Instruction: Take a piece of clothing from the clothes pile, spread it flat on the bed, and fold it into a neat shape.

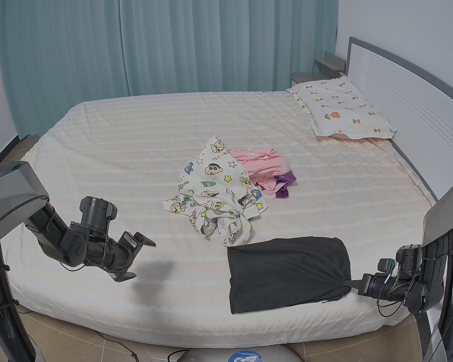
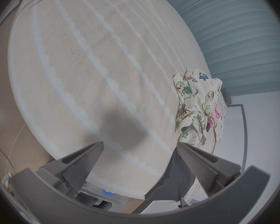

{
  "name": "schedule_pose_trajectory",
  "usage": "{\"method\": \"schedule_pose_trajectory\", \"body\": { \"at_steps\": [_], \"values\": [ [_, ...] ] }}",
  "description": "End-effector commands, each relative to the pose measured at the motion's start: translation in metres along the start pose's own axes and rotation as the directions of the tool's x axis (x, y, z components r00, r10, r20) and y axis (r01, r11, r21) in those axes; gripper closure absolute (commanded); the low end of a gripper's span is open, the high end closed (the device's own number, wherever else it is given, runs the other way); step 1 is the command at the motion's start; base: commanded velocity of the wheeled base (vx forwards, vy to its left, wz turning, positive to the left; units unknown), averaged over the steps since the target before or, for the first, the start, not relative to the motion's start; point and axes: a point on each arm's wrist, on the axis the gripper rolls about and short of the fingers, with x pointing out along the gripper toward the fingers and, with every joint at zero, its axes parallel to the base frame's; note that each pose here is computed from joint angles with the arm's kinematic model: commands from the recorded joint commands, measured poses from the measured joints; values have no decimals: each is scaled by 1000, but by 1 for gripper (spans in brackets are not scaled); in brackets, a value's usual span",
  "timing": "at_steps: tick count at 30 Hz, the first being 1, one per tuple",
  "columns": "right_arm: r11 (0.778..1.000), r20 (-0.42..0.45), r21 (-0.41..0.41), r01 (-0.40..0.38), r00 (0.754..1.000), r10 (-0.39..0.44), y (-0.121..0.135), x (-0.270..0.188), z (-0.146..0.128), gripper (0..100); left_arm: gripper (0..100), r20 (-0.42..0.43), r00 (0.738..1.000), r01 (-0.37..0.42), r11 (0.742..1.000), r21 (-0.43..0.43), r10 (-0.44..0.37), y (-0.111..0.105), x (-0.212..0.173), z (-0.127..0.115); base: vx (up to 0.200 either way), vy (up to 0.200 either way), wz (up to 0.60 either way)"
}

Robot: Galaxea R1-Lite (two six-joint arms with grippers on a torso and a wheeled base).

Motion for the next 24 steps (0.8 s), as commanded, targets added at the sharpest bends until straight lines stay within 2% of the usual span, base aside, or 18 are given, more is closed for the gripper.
{"method": "schedule_pose_trajectory", "body": {
  "at_steps": [1,4,5,9,11,16,18,24],
  "values": [
    [1000,-3,-13,7,1000,-7,-1,-4,-2,100,0,1,1000,0,1000,0,0,0,0,0,0,0,0],
    [1000,-9,-26,9,1000,-9,-1,-4,-4,100,0,0,1000,1,1000,0,-1,0,0,0,0,0,0],
    [999,-8,-31,8,1000,-9,-1,-4,-4,0,0,1,1000,0,1000,0,0,0,0,0,0,0,0],
    [998,48,-55,9,999,-6,1,-7,8,0,0,1,1000,0,1000,0,0,0,0,0,0,0,0],
    [997,134,-75,-4,991,14,6,-14,26,0,0,0,1000,1,1000,1,-1,0,0,0,0,0,0],
    [995,227,-93,-32,973,52,16,-18,48,0,0,2,1000,2,1000,2,-2,0,0,0,0,0,0],
    [994,284,-95,-46,956,72,25,-13,62,0,0,0,1000,2,1000,0,-2,0,0,0,0,0,0],
    [991,287,-43,-124,949,131,63,24,61,0,0,0,1000,2,1000,0,-2,0,0,0,0,0,0]
  ]
}}
